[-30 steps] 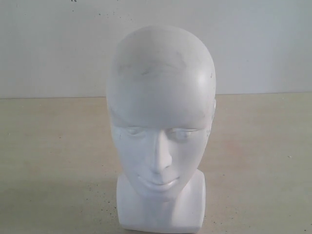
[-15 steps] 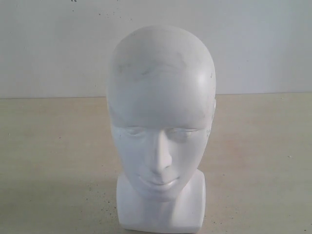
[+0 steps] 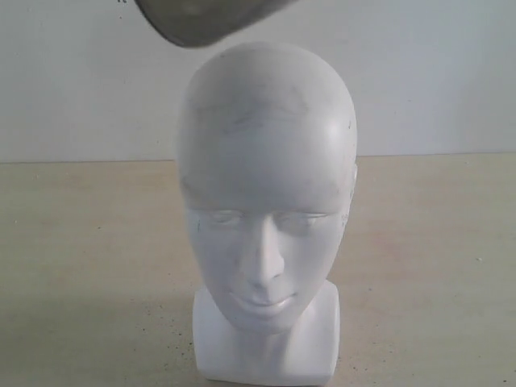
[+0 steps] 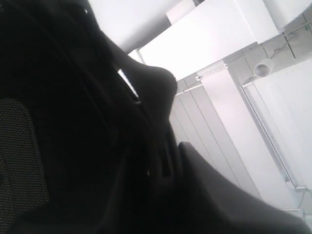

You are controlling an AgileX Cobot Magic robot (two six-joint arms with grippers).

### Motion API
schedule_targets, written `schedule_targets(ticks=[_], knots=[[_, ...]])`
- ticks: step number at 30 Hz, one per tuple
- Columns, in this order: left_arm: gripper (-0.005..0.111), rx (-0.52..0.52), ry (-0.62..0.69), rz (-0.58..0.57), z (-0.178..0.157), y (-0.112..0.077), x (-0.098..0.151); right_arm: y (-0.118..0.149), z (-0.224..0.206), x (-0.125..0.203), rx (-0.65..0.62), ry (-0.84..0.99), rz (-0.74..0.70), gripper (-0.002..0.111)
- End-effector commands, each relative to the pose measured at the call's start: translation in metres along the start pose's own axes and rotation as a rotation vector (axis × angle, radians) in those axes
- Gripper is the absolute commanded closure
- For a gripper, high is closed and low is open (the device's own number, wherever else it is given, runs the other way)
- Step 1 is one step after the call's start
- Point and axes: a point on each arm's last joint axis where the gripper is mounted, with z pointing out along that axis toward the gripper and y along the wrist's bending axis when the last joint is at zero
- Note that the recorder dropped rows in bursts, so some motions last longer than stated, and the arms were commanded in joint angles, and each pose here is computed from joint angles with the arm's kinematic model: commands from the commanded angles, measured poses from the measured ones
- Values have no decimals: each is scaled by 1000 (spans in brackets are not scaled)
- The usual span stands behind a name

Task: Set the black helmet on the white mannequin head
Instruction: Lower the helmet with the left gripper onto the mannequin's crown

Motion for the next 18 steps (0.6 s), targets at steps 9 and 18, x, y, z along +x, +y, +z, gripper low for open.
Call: schedule_targets(ticks=[9,18], knots=[[102,32,-36,-143,8,37,13,0,0,0,3,-7,-5,108],[102,8,-84,-188,6,54,9,0,0,0,3,-7,-5,108]])
